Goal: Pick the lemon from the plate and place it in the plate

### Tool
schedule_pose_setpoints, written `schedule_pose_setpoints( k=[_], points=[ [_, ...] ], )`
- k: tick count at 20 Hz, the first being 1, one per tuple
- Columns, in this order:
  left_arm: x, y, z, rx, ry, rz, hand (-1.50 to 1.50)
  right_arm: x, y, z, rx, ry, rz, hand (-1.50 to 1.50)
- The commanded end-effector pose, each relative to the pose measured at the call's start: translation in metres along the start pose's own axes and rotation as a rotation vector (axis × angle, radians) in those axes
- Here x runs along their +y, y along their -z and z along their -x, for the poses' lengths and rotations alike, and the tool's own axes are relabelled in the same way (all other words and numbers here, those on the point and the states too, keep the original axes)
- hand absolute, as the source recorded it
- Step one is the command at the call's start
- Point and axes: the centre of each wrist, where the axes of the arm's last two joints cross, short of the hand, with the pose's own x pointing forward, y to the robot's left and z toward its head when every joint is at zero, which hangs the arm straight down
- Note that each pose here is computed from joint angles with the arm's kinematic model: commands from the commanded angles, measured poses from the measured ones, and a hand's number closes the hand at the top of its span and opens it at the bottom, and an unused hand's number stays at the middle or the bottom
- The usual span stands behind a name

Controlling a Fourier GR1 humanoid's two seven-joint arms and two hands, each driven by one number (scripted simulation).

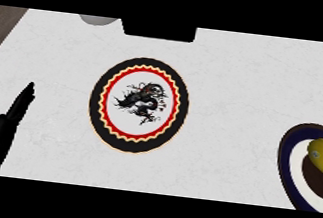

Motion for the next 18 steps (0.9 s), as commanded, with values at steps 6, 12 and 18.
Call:
schedule_pose_setpoints(
  k=[6,12,18],
  points=[
    [0.003,-0.015,0.005,-0.008,0.0,0.011,0.0,0.015,0.017,0.013,0.014,-0.018,-0.115,-1.5],
    [0.009,-0.009,0.003,-0.008,0.002,-0.013,0.0,0.019,0.04,0.001,0.031,-0.037,-0.107,-1.5],
    [0.0,-0.003,-0.008,-0.014,0.005,-0.024,0.0,0.055,0.058,0.012,0.028,-0.03,-0.114,-1.5]
  ],
)
